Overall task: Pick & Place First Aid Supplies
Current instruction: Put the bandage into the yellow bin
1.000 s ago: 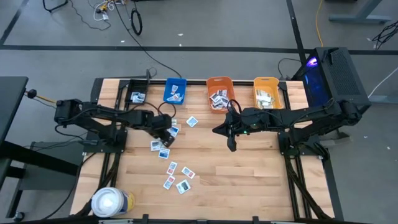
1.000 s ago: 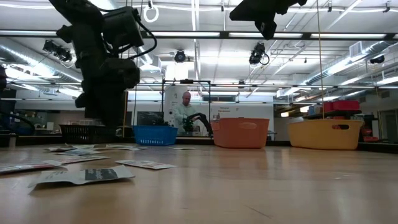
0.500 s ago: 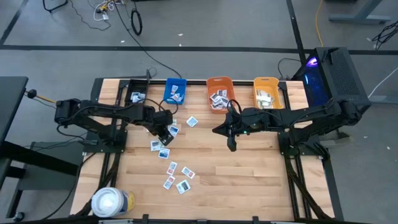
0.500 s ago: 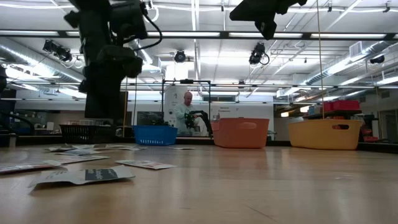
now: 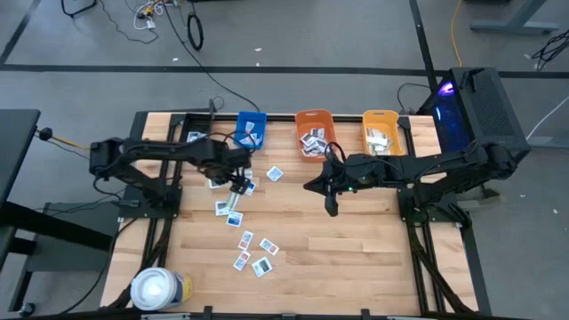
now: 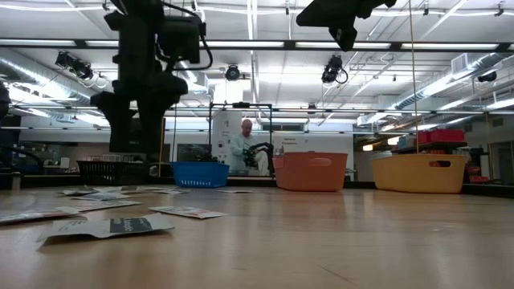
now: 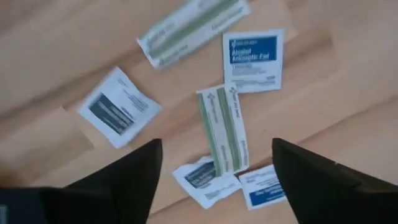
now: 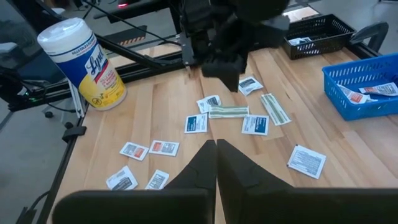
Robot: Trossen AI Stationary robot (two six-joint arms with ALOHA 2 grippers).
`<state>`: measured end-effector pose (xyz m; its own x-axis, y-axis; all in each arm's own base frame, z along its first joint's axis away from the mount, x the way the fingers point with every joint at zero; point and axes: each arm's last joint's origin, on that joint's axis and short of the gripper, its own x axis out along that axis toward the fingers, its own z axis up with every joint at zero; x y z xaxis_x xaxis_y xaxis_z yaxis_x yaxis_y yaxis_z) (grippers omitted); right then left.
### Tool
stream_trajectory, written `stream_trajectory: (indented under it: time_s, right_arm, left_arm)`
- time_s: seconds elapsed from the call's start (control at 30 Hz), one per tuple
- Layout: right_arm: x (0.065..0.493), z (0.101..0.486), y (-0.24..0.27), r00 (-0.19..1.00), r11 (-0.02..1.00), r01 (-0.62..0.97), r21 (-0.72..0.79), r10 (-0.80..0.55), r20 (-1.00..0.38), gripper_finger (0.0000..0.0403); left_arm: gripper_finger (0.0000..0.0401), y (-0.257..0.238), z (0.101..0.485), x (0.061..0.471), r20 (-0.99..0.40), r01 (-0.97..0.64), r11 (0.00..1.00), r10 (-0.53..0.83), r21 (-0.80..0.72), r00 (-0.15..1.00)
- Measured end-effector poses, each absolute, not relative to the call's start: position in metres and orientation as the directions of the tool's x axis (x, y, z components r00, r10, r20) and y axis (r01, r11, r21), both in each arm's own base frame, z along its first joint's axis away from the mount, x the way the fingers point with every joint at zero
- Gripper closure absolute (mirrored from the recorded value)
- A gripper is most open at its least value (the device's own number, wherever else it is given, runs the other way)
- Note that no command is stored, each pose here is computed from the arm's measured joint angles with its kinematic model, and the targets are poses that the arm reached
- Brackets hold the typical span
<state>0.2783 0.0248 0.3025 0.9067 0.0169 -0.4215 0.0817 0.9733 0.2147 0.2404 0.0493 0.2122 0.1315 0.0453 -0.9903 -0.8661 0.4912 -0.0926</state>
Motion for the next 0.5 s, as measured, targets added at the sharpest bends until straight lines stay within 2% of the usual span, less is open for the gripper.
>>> stream_trajectory:
  time_s: [0.17, 0.5]
  right_arm:
    - [0.278, 0.302, 0.025, 0.906, 0.973, 0.078, 0.216, 0.022, -0.423, 0.0389]
    - [0.278, 0.302, 0.025, 0.904, 0.973, 0.073, 0.218, 0.027, -0.427, 0.0389]
  left_arm:
    - [0.0076, 0.049, 0.191, 0.252, -0.998, -0.889, 0.454, 0.008, -0.049, 0.059]
    - [0.0076, 0.045, 0.161, 0.270, -1.000, -0.885, 0.466, -0.003, -0.024, 0.026]
